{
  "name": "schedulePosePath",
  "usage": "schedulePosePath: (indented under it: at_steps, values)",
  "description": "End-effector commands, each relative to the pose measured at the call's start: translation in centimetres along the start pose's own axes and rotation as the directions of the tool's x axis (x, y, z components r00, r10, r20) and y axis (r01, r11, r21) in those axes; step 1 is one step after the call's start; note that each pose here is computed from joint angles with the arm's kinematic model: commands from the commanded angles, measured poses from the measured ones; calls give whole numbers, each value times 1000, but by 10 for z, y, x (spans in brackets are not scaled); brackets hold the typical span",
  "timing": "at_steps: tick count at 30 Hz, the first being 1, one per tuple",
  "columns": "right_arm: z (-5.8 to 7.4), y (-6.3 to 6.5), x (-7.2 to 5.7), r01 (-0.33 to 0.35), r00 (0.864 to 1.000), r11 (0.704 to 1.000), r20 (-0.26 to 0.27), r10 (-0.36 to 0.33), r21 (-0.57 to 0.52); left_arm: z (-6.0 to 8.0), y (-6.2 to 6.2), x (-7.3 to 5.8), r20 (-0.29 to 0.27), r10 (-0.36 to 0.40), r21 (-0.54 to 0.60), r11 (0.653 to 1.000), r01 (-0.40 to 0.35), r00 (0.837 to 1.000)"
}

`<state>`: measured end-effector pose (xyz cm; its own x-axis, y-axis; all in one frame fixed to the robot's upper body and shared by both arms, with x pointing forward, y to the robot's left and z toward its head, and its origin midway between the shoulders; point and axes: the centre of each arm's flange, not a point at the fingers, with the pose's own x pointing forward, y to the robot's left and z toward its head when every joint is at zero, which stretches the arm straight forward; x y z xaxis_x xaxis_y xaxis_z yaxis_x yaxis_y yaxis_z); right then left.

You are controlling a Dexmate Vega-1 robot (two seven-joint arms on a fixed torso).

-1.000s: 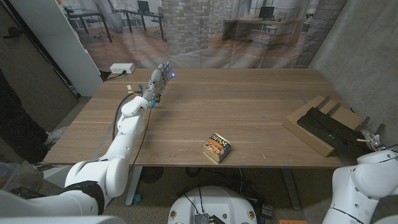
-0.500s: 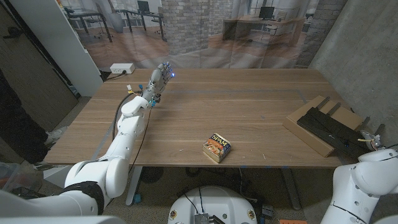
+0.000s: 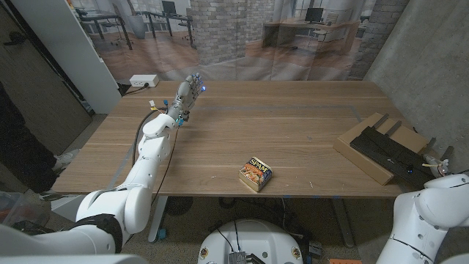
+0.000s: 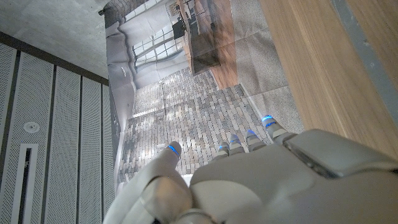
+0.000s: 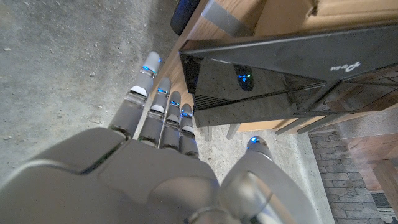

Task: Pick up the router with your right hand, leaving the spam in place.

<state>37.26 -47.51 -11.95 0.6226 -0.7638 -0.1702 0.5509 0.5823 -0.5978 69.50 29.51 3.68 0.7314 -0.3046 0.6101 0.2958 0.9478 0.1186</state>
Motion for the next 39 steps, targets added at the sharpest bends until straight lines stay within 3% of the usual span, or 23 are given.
schedulePosePath:
  at_steps: [1, 9, 15, 32, 39]
  values:
    - [-7, 1, 7, -66, 998, 997, -19, 67, 43, 0, 0, -1, 3, -2, -2, 1000, 2, 1000]
    - [-26, 9, 19, -146, 989, 965, 13, 147, 218, -1, 0, 0, 0, 0, -5, 1000, 0, 1000]
    - [-33, 13, 23, -158, 987, 950, 25, 157, 269, -2, 0, 0, -4, 0, -5, 1000, 0, 1000]
    - [-24, 8, 19, -53, 998, 961, 47, 42, 271, -5, 1, 0, -15, 4, -9, 1000, -4, 1000]
    - [-21, 7, 19, -25, 998, 947, 69, 3, 321, -6, 2, 1, -17, 5, -10, 1000, -5, 1000]
